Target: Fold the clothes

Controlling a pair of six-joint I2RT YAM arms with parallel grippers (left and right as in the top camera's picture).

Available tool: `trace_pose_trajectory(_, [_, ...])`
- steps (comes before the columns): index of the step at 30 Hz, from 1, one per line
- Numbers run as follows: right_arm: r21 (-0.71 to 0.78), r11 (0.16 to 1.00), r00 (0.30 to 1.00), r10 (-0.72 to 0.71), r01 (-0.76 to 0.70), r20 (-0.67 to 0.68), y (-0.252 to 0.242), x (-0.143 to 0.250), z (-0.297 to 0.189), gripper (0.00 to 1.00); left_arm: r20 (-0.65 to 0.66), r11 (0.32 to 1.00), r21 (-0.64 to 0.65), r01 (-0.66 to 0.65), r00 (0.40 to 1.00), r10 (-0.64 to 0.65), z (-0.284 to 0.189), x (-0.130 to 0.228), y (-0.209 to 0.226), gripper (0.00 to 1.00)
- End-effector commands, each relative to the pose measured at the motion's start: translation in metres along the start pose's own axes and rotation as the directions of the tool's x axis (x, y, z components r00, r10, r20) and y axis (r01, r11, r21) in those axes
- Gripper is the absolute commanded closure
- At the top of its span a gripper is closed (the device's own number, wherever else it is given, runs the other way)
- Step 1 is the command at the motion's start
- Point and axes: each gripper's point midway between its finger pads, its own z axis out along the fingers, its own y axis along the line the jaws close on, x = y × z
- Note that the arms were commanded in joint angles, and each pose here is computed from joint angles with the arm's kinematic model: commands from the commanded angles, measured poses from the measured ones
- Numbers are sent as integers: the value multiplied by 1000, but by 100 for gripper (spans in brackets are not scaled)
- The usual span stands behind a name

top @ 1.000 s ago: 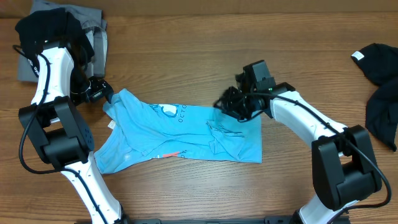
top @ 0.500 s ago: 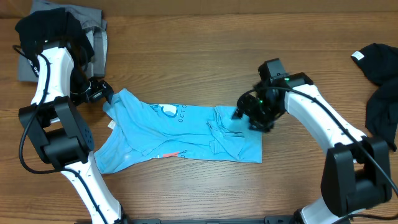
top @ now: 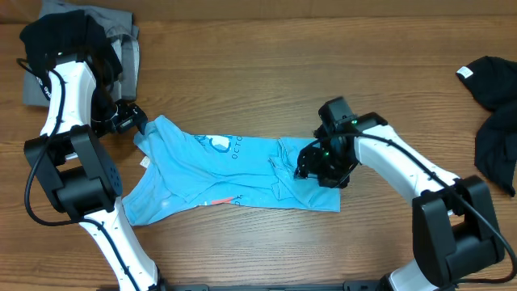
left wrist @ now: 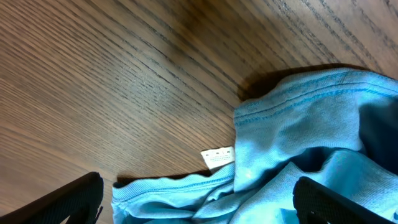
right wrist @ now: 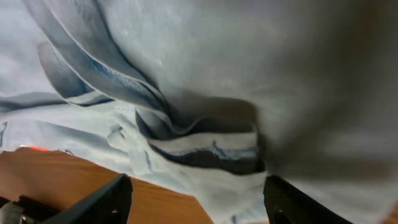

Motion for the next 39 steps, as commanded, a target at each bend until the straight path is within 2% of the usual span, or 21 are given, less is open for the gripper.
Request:
trace_pose_trajectory(1, [-26,1000,1000,-3,3,-9,4,8,4,32,6,1000,10,-10,1000,10,-3,-1,-5,0])
trace_pose_trajectory(6, [-28,1000,1000,8,-8,-6,4,7,6,40,6,1000,10,-10,1000,10,-3,0,-5,0])
trace_pose_trajectory(10, [-40,999,1000,4,-4,-2,6,6,5,57,6,1000,10,-10,1000,10,-3,0,-5,0])
trace_pose_trajectory(13, [-94,996,1000,-6,4,-13,16,7,5,74,6,1000,10,-10,1000,10,-3,0,-5,0])
trace_pose_trajectory(21, [-247,966,994,-95,78,-60,59,23,7,91,6,1000,10,-10,1000,10,-3,0,-5,0])
trace_pose_trajectory(25, [-242,963,988,-141,120,-70,75,37,16,91,5,1000,9,-10,1000,10,-3,0,-5,0])
trace_pose_trajectory(26, [-234,964,987,-144,124,-69,79,40,18,82,4,1000,9,-10,1000,10,-3,0,-5,0])
trace_pose_trajectory(27, [-219,968,988,-144,127,-64,82,42,21,68,3,1000,8,-10,1000,10,-3,0,-5,0])
trace_pose_trajectory(29, [-176,976,989,-138,128,-50,84,45,27,52,2,1000,8,-10,1000,10,-3,0,-5,0])
trace_pose_trajectory(34, [-126,989,995,-86,79,-49,77,45,27,51,2,1000,8,-10,1000,10,-3,0,-5,0])
trace_pose_trajectory(39, [-114,993,998,-45,40,-46,66,28,2,52,3,1000,8,-10,1000,10,-3,0,-5,0])
